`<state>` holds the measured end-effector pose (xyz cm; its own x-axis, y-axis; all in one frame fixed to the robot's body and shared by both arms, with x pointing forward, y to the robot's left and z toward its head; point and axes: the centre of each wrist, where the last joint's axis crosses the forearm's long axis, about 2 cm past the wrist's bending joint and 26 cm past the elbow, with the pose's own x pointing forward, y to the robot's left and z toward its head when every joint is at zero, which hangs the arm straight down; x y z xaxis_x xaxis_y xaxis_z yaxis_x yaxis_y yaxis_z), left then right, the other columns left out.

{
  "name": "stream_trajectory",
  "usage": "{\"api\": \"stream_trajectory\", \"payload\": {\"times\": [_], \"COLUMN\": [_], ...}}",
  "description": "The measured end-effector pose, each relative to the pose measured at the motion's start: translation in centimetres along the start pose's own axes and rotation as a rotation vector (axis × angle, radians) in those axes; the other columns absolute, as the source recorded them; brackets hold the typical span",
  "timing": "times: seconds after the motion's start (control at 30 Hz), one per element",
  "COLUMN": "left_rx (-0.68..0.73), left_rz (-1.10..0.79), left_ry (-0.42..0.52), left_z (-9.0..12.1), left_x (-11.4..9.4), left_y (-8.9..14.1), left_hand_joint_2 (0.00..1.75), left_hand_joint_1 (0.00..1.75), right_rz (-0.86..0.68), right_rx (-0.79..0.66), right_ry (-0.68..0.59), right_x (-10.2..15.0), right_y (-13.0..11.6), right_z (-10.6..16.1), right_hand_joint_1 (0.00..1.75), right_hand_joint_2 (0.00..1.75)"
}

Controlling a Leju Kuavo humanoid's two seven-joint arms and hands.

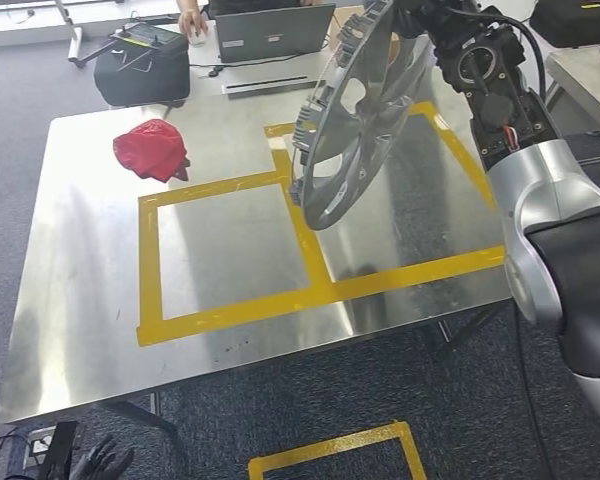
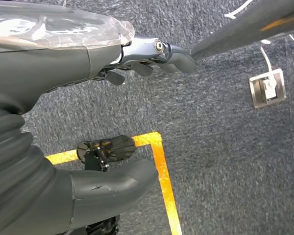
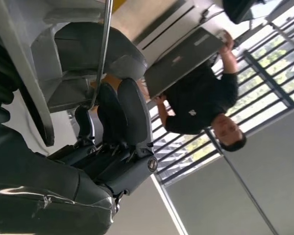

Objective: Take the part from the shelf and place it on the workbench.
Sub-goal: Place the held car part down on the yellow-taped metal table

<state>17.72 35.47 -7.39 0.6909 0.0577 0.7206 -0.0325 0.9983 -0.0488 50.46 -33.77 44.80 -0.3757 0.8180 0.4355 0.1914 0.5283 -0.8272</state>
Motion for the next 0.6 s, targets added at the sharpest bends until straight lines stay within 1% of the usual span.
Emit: {"api": "stream_trajectory", "payload": {"times": [0.1, 0.27, 0.43, 0.6], "left_rx": [-0.007, -0.018, -0.026, -0.034], "left_rz": [-0.006, -0.014, -0.018, -0.022], "left_ry": [-0.001, -0.002, -0.010, -0.029], "left_z": [-0.1, -0.2, -0.3, -0.4], "left_x": [0.2, 0.4, 0.5, 0.7], "left_y": [-0.1, -0.4, -0.4, -0.5], "left_hand_joint_2": [1.75, 1.75, 1.75, 1.75], "left_hand_joint_1": [0.00, 0.00, 0.00, 0.00], "right_rz": [0.050, 0.100, 0.136, 0.200], "right_rx": [0.030, 0.068, 0.095, 0.131], "right_ry": [0.110, 0.282, 0.382, 0.516], "right_x": [-1.3, -4.3, -6.5, -8.3], "right_y": [0.0, 0.1, 0.0, -0.1], "right_z": [0.2, 1.4, 2.5, 3.5], "right_hand_joint_1": [1.75, 1.75, 1.75, 1.75], "right_hand_joint_2": [1.75, 1.75, 1.75, 1.75]}}
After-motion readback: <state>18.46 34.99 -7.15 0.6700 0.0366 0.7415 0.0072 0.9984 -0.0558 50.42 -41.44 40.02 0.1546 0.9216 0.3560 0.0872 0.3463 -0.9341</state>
